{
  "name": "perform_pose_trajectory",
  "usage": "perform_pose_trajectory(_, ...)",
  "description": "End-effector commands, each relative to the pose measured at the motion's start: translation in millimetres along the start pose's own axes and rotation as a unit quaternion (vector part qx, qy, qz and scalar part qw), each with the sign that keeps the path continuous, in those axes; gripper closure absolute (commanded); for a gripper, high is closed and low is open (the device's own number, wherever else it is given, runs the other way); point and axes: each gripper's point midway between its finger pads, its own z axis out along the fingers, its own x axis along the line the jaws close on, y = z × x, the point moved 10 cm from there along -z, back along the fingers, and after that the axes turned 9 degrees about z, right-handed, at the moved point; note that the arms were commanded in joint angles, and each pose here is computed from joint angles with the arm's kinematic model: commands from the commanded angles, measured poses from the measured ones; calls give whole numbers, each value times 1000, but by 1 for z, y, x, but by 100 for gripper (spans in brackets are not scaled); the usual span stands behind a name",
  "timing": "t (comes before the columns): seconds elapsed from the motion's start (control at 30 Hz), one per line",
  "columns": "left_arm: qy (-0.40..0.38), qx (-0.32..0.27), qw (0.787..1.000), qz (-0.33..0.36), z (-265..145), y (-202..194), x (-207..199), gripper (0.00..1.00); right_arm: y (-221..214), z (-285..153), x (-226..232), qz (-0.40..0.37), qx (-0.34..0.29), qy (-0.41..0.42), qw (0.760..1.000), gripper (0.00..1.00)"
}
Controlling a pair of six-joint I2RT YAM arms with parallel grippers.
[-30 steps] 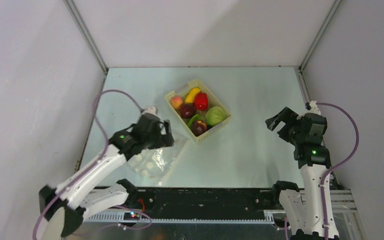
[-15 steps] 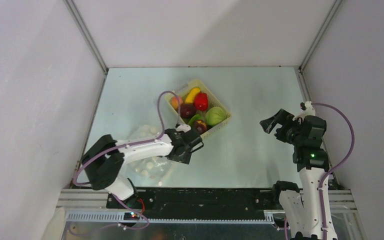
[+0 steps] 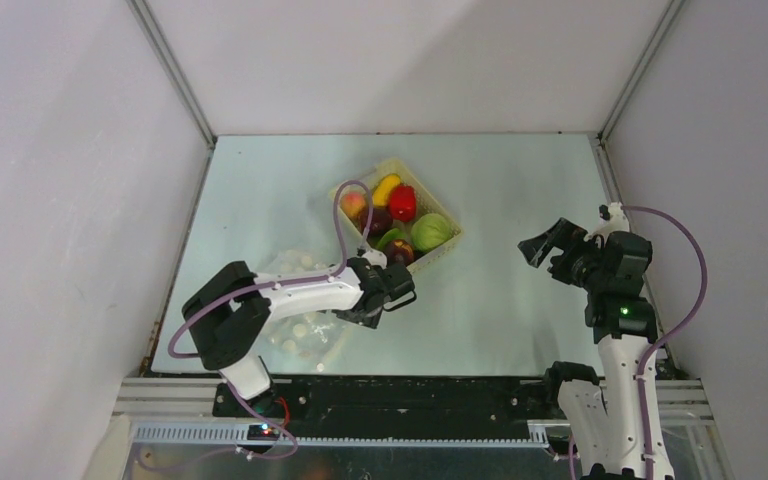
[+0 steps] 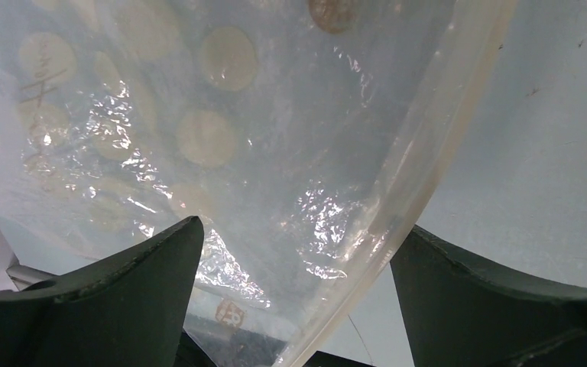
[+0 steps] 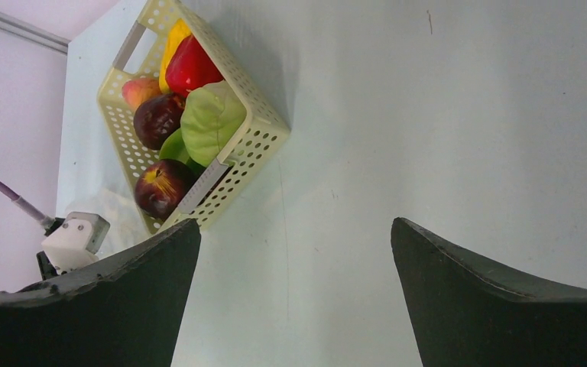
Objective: Place the food in the zip-top bag and seal the zipper
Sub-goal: Pick up the zipper food storage bag at the center of the board.
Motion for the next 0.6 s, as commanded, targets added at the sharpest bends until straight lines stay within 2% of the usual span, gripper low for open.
perform_pose_trajectory(0.0,-12,-40,999,-29,-15,12,4,6,4,-1,3,-16,-13,15,1000,0)
perform_pose_trajectory(0.17,4,-42,999,-28,-18,12,10,9,3,0,2,-16,-13,17,1000,0)
perform_pose_trajectory(0.3,16,-39,999,-25,-16,11,11,17,3,0,2,-16,-13,17,1000,0)
perform_pose_trajectory(0.57,21,-43,998,-28,-16,15,9,50,3,-1,3,-18,-14,21,1000,0)
